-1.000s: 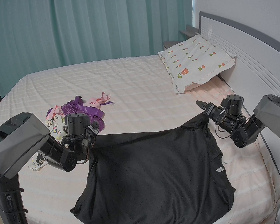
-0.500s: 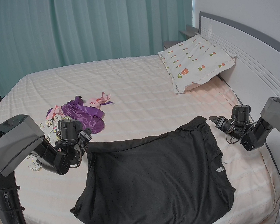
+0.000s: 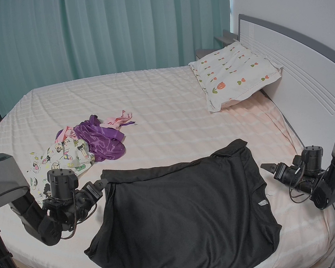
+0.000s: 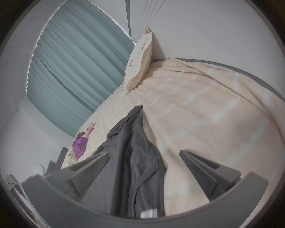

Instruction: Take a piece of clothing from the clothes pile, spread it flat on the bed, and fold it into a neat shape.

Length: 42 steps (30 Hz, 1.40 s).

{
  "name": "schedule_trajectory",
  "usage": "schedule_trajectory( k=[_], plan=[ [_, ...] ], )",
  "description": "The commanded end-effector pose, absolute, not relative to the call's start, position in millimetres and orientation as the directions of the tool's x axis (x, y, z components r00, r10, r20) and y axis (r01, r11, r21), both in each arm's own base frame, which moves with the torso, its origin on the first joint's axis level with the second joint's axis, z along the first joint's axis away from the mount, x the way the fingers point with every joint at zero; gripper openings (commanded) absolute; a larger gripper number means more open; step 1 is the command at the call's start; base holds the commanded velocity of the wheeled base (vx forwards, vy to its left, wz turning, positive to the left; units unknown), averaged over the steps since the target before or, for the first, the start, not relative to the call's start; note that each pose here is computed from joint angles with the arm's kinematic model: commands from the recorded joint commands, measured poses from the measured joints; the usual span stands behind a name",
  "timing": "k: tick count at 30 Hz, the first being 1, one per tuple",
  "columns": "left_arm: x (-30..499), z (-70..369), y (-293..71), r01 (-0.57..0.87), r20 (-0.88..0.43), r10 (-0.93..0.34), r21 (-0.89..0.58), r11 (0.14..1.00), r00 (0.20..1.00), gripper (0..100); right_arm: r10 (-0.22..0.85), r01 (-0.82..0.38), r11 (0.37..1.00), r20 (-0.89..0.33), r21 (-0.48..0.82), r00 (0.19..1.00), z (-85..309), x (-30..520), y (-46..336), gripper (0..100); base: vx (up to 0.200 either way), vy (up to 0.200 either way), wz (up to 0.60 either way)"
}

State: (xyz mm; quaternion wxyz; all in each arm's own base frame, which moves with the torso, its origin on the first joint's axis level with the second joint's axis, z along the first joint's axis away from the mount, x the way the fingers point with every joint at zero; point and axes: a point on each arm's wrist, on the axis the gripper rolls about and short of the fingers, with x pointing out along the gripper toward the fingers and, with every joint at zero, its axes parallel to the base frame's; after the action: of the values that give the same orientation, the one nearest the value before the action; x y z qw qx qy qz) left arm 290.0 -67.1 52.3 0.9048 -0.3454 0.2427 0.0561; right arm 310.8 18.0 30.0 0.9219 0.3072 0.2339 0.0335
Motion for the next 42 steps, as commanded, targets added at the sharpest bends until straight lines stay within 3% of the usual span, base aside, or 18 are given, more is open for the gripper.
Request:
schedule_trajectory(
  k=[1,4,20,38,42],
  plan=[
    [234.8,68.9,-59.9,-0.218,-0.459,-0.158,-0.661,0.717,0.874,100,0.27,0.047,0.776,-0.398,0.629,0.877,37.4,255.9,12.6,100,0.0,0.0,0.0],
    [228.0,64.1,-58.1,-0.241,-0.486,-0.151,-0.65,0.721,0.861,100,0.28,0.068,0.746,-0.405,0.662,0.871,32.6,248.9,14.0,100,0.0,0.0,0.0],
    [212.9,53.7,-59.8,-0.262,-0.542,-0.167,-0.625,0.735,0.824,100,0.325,0.078,0.749,-0.468,0.658,0.822,24.1,224.3,20.0,100,0.0,0.0,0.0],
    [212.5,35.0,-59.8,-0.313,-0.615,-0.156,-0.583,0.75,0.773,100,0.352,0.068,0.754,-0.488,0.654,0.798,23.0,215.9,27.7,100,-0.2,0.0,0.0],
    [215.1,28.0,-60.8,-0.329,-0.636,-0.149,-0.568,0.754,0.757,100,0.356,0.07,0.752,-0.494,0.655,0.793,21.8,215.2,28.1,100,0.0,0.0,0.0]
  ],
)
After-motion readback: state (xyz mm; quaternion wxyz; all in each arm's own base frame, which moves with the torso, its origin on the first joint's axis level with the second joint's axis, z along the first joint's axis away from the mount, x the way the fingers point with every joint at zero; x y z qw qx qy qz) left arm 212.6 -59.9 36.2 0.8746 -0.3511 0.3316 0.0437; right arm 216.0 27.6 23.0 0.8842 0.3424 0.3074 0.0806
